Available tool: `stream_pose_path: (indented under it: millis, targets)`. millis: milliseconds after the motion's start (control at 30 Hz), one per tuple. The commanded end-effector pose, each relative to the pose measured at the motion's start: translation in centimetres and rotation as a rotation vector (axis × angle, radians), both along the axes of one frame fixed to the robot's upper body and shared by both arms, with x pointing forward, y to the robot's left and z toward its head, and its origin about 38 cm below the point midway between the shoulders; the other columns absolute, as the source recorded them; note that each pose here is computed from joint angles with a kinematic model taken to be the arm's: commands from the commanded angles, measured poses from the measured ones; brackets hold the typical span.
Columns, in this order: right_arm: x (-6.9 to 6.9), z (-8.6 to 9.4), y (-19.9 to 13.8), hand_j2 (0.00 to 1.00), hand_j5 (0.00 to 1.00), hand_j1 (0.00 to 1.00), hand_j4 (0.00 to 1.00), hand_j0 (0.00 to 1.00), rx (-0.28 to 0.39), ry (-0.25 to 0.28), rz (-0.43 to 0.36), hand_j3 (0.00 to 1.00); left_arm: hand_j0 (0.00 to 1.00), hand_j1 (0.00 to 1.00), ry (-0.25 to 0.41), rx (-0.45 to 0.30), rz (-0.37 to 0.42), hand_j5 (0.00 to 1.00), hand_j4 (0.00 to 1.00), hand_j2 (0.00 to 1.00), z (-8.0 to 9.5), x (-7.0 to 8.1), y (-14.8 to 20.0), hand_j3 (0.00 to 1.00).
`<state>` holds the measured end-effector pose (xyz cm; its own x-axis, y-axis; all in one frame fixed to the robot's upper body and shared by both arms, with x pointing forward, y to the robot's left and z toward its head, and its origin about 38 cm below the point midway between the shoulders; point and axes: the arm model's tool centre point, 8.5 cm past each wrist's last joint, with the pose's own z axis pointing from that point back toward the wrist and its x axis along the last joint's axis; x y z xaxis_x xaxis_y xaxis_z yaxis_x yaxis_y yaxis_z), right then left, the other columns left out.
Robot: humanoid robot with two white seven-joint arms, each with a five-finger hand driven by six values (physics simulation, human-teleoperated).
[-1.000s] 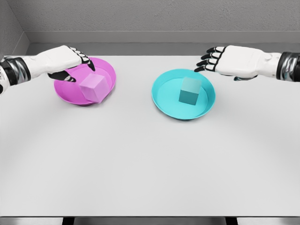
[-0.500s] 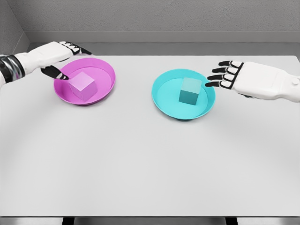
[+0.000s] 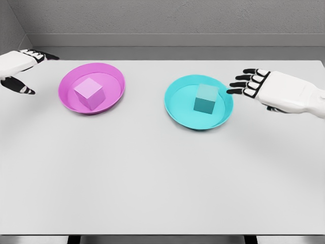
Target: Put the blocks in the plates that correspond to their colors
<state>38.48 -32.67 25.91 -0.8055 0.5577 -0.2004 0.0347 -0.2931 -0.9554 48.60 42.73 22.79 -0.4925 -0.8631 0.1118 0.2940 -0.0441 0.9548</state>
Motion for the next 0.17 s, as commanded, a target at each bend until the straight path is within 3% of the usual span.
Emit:
stream_pose_path:
  millis: [0, 133]
  targets:
    - [0.21, 0.41, -0.09, 0.99, 0.99, 0.99, 0.99, 0.99, 0.006, -0.007, -0.009, 0.99, 1.0, 1.0, -0.008, -0.003, -0.004, 1.0, 1.0, 1.0, 0.39, -0.07, -0.04, 1.0]
    - [0.2, 0.26, -0.12, 1.0, 1.0, 1.0, 1.0, 1.0, 0.003, -0.005, -0.01, 1.0, 1.0, 1.0, -0.009, -0.003, -0.013, 1.0, 1.0, 1.0, 0.33, -0.14, -0.33, 1.0]
